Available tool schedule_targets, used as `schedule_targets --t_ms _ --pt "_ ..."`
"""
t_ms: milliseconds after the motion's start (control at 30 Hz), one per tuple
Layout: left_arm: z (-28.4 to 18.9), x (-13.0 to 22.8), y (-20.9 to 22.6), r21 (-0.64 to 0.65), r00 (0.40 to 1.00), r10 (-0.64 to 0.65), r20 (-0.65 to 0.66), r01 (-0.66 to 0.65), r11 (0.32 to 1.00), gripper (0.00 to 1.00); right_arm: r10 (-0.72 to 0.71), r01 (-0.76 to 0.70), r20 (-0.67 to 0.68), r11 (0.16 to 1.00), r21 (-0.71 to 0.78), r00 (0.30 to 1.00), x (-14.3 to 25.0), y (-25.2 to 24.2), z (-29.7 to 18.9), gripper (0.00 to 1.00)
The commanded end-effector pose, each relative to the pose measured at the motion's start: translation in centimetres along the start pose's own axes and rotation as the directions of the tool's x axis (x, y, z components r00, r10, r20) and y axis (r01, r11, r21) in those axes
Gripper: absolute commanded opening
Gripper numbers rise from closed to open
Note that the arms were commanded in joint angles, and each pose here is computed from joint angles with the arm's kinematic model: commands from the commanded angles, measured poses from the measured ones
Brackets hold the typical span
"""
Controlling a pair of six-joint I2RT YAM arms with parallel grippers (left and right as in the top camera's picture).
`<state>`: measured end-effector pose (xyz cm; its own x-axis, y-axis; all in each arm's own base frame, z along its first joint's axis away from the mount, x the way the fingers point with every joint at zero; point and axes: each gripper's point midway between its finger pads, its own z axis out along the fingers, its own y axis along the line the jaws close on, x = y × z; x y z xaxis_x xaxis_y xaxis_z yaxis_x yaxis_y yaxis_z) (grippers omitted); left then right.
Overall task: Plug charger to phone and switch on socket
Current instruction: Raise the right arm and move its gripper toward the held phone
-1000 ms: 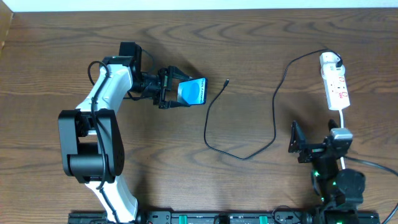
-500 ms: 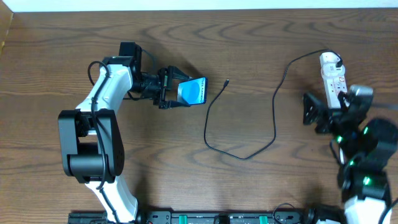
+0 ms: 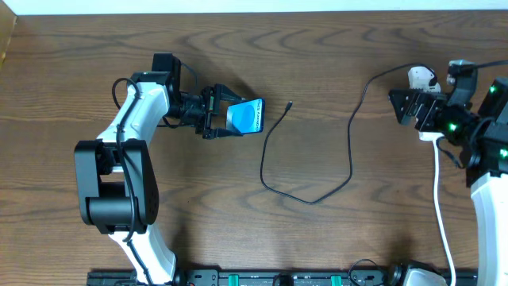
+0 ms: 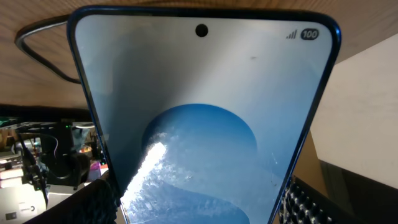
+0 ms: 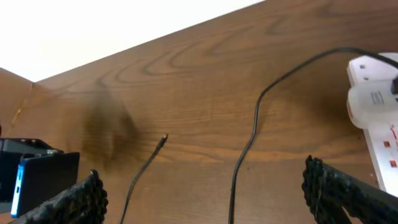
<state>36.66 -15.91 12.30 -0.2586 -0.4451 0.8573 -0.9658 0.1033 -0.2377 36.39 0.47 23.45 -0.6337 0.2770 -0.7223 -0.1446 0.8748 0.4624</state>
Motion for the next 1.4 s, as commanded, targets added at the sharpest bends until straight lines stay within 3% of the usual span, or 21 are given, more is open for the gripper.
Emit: schedule_targets --t_ms 0,300,733,1033,1367 --pt "-0.6 1.9 -0.6 0.023 0.999 0.021 -0.042 -0.02 1.0 0.6 -0.037 0.037 0.001 0.998 -0.048 0.999 -0.5 1.4 -0.1 0.99" --pt "-0.6 1.5 -0.5 0.019 1.0 0.021 -0.02 -0.02 1.0 0.61 -0.073 0.071 -0.011 0.992 -0.107 0.997 -1.7 3.9 0.3 0.99" --pt "-0.6 1.4 -0.5 0.018 1.0 0.02 -0.013 -0.02 1.0 0.6 -0.047 0.019 -0.257 0.994 -0.109 0.965 -3.0 3.9 1.6 0.99" --pt "-0.6 1.2 -0.5 0.016 1.0 0.02 0.001 -0.02 1.0 0.61 -0.128 0.116 -0.139 0.989 -0.093 0.982 -6.3 3.5 2.3 0.99" --pt "-0.7 -1.2 -0.1 -0.009 0.99 0.019 0.138 -0.018 1.0 0.61 -0.102 0.079 -0.184 0.989 -0.128 0.978 -5.0 5.5 3.7 0.99"
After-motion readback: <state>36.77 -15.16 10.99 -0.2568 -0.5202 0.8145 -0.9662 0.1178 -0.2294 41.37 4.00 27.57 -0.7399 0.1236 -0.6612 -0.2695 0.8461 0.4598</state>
